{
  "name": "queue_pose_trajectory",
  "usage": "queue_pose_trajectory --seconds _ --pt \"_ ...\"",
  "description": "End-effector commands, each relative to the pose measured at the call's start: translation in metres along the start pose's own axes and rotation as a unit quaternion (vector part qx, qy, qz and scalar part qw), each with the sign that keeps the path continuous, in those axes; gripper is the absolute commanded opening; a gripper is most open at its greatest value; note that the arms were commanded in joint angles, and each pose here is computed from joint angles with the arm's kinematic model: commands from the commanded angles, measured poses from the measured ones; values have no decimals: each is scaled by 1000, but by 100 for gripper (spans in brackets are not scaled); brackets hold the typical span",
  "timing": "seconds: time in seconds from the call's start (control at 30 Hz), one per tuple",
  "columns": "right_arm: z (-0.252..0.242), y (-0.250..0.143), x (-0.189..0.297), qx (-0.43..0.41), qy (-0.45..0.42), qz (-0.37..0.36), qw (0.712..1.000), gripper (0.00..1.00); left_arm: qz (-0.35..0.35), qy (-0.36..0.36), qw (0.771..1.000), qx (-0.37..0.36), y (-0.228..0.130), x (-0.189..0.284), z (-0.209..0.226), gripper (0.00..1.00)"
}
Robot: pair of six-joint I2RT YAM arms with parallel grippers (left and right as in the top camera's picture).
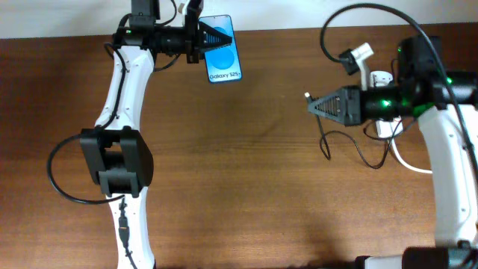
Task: Plug charger to phone and switch on socket
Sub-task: 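Grasp the black cable's USB-C tip with the right gripper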
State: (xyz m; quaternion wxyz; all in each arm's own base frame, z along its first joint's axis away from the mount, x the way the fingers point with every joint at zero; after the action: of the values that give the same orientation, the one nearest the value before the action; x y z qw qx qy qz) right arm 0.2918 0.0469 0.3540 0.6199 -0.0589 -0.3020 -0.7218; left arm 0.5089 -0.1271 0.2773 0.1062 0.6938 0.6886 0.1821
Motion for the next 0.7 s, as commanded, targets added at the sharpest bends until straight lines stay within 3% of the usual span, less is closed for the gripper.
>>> queue_pose_trajectory --seconds 0.0,0.1,0.3,0.47,0.67 --pt "8 -28 13 40 -18 -16 999 4 9 -17 1000 -22 0 -5 -15 0" --pt "-4 -58 19 13 20 -67 997 4 12 -17 1000 -23 -1 -9 -15 0" --pt "-43 -73 -15 -70 52 -77 993 4 29 0 999 -26 -7 -41 -17 0" --pt "-29 -52 -40 -61 97 -62 992 4 28 9 1000 9 -5 -50 -19 0" --pt "-28 -15 -83 -87 117 -70 987 4 19 -32 999 -16 16 -50 -39 0"
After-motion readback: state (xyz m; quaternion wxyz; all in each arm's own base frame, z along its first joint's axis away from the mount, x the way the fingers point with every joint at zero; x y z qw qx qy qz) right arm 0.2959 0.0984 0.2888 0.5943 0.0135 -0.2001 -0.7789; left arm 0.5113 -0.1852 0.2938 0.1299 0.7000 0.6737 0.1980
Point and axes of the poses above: each gripper's point midway between its finger pads, its own x axis back along the fingers, its own z axis along the line the jaws close on, y = z × x, the point moved 9 cm from there along x, back along the fingers, and after that the axes turned 13 degrees about -x, right-handed, at the moved point
